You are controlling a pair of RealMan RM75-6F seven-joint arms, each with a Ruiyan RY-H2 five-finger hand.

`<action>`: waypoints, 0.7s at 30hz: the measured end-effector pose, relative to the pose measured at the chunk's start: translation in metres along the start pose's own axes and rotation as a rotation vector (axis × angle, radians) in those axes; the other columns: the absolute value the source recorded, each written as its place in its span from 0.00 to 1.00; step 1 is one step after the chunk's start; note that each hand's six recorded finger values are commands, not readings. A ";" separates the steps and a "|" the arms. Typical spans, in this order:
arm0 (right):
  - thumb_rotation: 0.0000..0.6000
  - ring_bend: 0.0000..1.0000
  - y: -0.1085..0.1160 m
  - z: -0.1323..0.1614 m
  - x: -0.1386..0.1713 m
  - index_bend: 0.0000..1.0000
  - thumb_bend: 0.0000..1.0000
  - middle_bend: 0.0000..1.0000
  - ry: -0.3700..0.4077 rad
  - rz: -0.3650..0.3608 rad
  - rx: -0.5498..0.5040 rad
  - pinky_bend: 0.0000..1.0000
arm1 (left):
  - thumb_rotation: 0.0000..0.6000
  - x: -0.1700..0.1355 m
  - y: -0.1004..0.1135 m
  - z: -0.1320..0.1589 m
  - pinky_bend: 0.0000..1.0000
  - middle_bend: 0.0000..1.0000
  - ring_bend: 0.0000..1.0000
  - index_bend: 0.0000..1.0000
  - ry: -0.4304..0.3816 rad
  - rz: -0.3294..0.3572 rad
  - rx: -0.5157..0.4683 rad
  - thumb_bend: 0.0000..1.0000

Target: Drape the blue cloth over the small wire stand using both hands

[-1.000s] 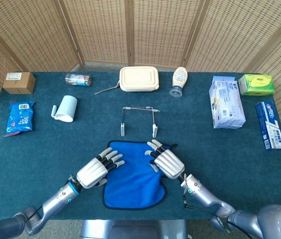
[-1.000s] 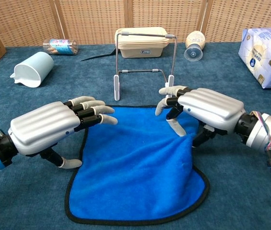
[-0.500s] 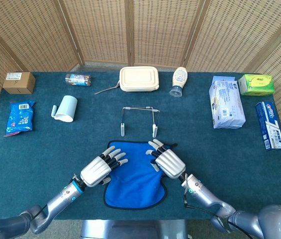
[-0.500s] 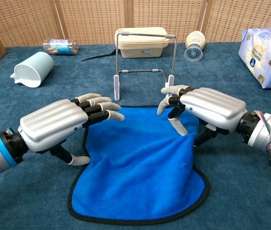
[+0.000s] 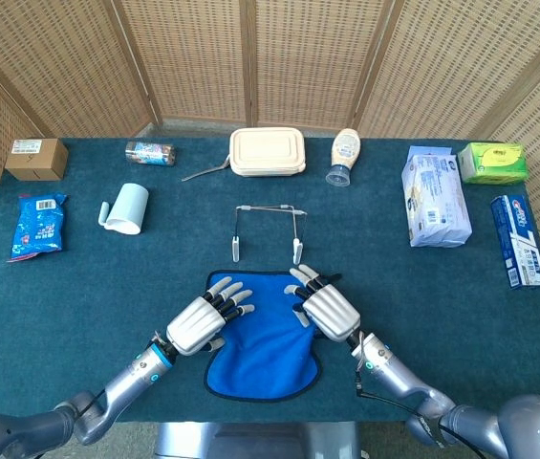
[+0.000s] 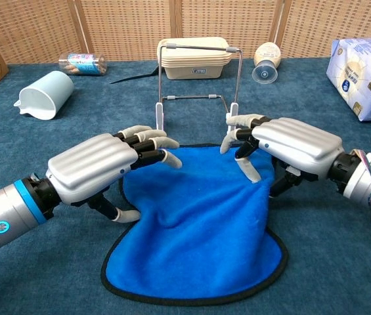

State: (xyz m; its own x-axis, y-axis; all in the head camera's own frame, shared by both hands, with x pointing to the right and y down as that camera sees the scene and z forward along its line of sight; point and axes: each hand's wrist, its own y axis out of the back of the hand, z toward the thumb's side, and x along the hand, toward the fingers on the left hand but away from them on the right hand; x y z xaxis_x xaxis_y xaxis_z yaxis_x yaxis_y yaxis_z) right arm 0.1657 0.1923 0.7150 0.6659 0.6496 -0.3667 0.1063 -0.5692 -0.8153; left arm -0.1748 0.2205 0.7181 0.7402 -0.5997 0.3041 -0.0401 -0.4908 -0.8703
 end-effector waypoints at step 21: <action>1.00 0.01 0.002 -0.006 0.001 0.72 0.37 0.29 -0.017 -0.008 -0.009 0.05 | 1.00 0.008 -0.002 0.003 0.07 0.23 0.16 0.45 0.003 0.005 -0.050 0.45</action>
State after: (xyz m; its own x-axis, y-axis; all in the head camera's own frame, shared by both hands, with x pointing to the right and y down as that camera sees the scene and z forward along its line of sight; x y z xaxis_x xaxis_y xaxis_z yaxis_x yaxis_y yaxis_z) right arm 0.1711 0.1890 0.7153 0.6525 0.6627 -0.3675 0.1188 -0.5685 -0.8141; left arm -0.1666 0.2181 0.7208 0.7381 -0.6039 0.3008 -0.0776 -0.5188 -0.8514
